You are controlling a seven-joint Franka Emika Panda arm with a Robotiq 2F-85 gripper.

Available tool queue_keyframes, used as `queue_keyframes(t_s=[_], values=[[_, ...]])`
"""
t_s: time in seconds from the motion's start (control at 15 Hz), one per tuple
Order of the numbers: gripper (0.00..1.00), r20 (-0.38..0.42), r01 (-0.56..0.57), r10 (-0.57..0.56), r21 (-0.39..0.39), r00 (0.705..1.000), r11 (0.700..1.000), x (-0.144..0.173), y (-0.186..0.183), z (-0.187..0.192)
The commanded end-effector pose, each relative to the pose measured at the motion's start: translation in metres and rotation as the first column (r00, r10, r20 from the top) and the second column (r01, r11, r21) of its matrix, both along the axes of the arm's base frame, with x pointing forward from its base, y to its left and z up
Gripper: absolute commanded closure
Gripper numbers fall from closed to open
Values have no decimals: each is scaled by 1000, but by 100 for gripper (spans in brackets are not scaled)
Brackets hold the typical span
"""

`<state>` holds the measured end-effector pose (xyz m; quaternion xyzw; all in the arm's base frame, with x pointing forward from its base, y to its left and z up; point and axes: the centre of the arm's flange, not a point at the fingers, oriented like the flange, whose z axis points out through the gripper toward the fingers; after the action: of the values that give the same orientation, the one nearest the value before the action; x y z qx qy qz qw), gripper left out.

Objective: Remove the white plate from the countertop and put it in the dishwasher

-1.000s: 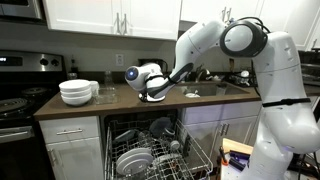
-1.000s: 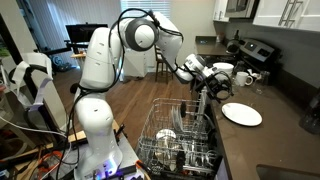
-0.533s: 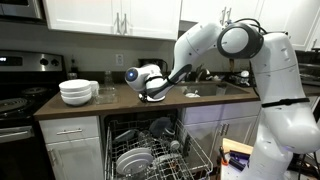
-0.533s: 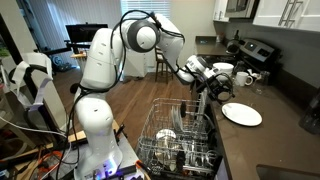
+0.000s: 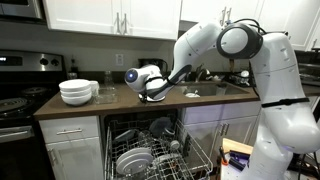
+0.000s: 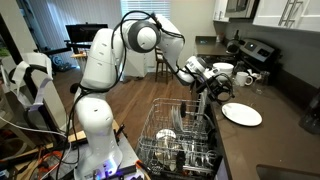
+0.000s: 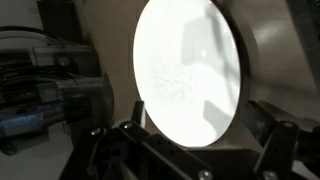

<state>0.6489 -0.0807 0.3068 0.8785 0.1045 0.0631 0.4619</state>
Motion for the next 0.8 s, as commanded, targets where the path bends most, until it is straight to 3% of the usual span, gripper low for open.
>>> queue_keyframes(t_s=[0.0, 0.2, 0.73], values=[[0, 24, -19, 20, -55, 1000, 998, 2, -3, -4], [0, 28, -33, 35, -81, 999, 996, 2, -5, -7], [0, 25, -14, 15, -49, 1000, 999, 5, -7, -10]])
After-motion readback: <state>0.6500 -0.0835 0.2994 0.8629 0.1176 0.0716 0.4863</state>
